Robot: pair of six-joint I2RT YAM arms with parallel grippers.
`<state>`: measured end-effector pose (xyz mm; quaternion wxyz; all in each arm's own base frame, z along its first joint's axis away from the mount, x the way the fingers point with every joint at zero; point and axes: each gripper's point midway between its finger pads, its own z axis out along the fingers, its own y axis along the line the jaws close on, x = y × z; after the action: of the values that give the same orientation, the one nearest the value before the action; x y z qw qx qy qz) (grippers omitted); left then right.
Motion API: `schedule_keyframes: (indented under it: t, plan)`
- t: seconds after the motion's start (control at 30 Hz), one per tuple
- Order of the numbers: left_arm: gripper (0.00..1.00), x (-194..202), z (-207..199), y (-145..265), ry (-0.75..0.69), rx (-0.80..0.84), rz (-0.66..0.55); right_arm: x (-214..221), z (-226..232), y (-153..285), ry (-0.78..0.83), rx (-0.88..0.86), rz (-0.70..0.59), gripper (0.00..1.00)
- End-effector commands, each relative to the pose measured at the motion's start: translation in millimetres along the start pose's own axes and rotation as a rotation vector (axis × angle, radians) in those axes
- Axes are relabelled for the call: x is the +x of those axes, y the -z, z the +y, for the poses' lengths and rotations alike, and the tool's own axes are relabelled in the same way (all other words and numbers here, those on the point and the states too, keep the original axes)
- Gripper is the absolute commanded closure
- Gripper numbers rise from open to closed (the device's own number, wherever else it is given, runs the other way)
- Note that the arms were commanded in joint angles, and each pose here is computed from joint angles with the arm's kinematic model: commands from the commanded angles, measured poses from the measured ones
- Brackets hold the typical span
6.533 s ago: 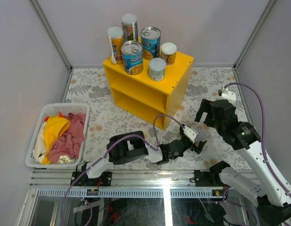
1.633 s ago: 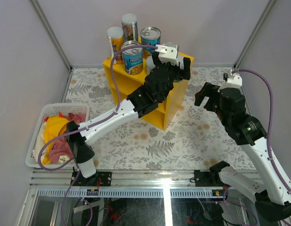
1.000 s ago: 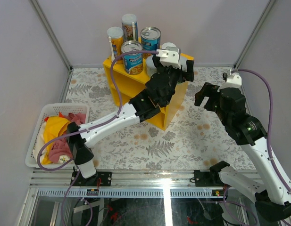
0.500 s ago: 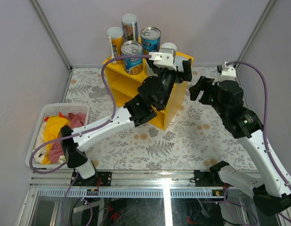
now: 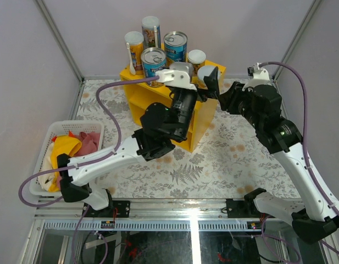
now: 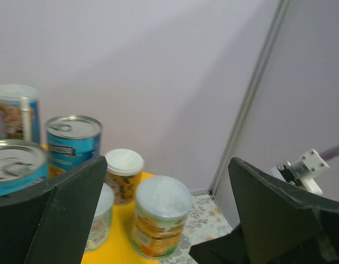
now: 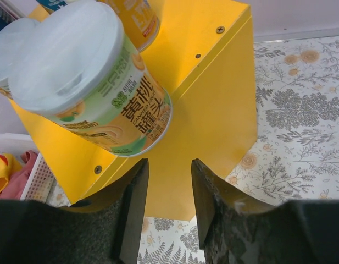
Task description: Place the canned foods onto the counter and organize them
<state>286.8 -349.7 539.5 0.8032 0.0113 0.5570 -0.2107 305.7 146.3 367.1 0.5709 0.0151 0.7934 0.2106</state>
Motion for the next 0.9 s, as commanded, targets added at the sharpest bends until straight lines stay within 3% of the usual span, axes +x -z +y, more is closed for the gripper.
schedule_keyframes:
  t: [0.0, 0.4, 0.87]
  plan:
    - [0.08, -41, 38, 10, 0.010, -0.112, -0.069, -33, 21, 4, -0.012, -0.082, -0.086, 0.57]
    - [0.09, -21, 99, 6, -0.049, -0.229, 0.022, -41, 34, -14, -0.017, -0.111, -0.086, 0.59]
    - [0.07, 19, 132, -9, -0.106, -0.287, 0.098, -45, 35, -29, -0.013, -0.100, -0.095, 0.59]
